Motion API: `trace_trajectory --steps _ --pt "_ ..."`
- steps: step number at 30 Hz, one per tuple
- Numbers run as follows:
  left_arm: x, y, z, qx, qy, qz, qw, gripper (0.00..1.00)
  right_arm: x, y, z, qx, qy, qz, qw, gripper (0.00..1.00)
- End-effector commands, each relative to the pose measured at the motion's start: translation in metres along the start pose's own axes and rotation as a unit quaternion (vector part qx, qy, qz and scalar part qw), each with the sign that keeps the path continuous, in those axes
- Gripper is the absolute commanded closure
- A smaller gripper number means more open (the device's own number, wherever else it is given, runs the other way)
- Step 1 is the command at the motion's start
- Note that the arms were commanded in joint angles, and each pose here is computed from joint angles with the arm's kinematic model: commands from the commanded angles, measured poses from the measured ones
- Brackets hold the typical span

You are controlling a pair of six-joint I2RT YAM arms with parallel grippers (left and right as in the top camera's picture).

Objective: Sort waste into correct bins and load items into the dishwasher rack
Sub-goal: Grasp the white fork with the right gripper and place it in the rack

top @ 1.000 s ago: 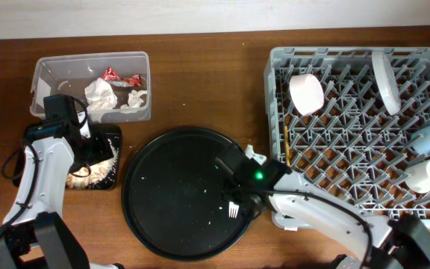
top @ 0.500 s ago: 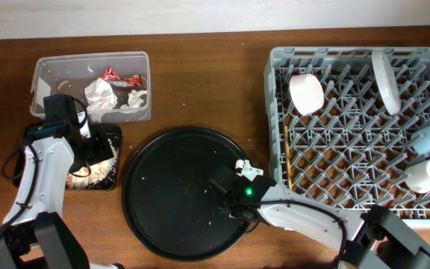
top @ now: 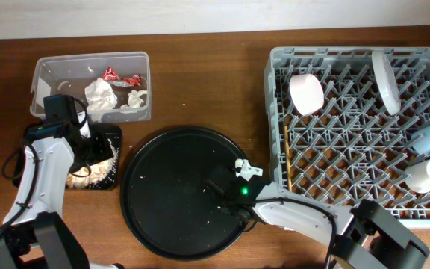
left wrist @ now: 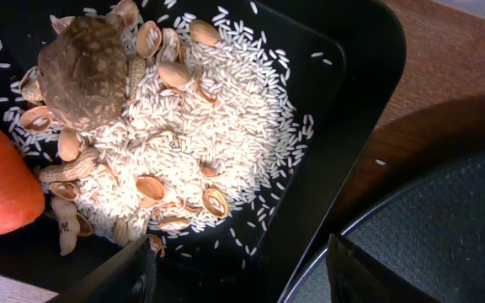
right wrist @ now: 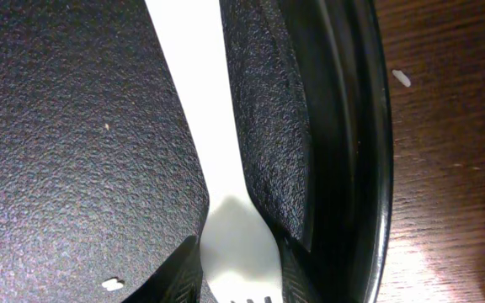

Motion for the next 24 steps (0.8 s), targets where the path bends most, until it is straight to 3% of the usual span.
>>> trace_trajectory --steps 1,6,11,19,24 --pt "-0.003 0.000 0.003 -0.004 -0.004 0.001 1.000 0.35 -0.004 -0.001 -0.009 -0.010 0.009 0.013 1.000 0.69" --pt "-0.003 0.001 0.003 -0.004 -0.004 0.001 1.000 0.35 0.009 0.024 0.015 0.024 -0.007 0.114 0.993 0.69" --pt "-0.003 0.001 0.003 -0.004 -0.004 0.001 1.000 0.36 0.030 0.024 0.061 0.017 -0.067 0.125 0.990 0.69" --pt "-0.002 0.000 0.003 -0.004 -0.005 0.001 1.000 0.35 0.105 -0.058 0.156 0.025 -0.155 0.047 0.986 0.69" --pt "-0.002 0.000 0.003 -0.004 -0.005 0.001 1.000 0.35 0.120 -0.084 0.138 -0.005 -0.107 0.076 0.991 0.71"
Point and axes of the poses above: each gripper's point midway between its finger pads, its own z axis back along the fingers, its own y axis along the line the jaws close on, x = y × z, the point moved 5 cm from there along z, back along the fingers, and after that the axes turned 3 degrees about -z, right-handed, at the moved point
